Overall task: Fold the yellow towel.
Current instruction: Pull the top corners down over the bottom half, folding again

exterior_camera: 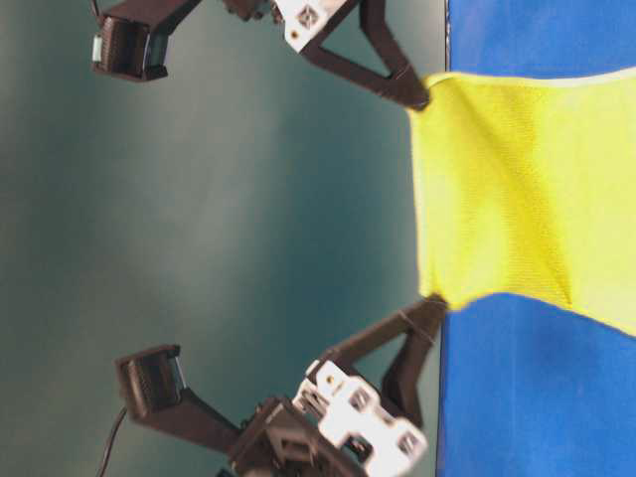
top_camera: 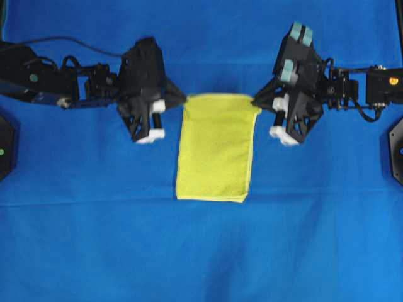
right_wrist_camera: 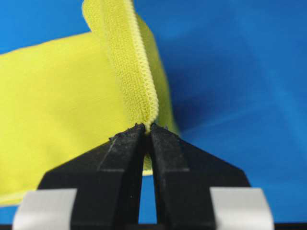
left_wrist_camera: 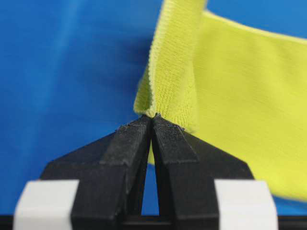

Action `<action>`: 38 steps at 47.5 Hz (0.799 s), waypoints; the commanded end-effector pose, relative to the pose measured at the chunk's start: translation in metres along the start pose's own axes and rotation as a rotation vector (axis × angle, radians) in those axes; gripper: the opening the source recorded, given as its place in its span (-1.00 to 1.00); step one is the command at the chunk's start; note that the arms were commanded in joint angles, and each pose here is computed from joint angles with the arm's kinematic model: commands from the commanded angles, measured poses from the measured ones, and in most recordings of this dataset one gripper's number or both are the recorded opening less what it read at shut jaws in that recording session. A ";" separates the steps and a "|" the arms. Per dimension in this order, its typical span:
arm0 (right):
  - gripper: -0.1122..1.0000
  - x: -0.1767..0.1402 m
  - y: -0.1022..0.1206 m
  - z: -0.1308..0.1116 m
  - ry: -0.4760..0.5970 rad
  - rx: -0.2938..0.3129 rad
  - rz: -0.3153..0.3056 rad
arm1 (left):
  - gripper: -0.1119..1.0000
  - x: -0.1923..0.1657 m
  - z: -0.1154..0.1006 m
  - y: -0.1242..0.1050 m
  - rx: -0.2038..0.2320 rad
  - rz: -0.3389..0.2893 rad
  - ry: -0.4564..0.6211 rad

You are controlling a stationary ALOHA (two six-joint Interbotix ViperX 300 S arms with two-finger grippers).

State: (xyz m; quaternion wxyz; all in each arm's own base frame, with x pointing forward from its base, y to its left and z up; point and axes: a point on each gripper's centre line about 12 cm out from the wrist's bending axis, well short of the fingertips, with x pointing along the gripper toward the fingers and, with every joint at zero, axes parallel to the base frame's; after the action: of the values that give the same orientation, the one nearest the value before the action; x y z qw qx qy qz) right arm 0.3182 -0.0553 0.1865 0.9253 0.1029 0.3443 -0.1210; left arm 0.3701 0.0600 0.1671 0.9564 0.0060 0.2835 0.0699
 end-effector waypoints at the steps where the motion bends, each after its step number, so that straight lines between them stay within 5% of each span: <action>1: -0.70 -0.005 0.017 0.001 0.001 -0.008 0.040 | -0.77 -0.007 0.007 -0.021 0.027 -0.048 -0.017; 14: -0.70 -0.001 0.058 -0.018 0.073 -0.018 0.132 | -0.77 -0.010 -0.006 -0.081 0.092 -0.185 0.050; 38: -0.70 0.031 0.085 -0.043 0.157 -0.020 0.174 | -0.77 0.006 -0.039 -0.120 0.098 -0.255 0.164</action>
State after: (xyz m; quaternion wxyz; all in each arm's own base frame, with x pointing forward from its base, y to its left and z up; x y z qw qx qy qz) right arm 0.3348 0.0284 0.1377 0.8983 0.1298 0.4184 -0.0351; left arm 0.3650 -0.0522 0.1193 0.9260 0.0091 0.3730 -0.0583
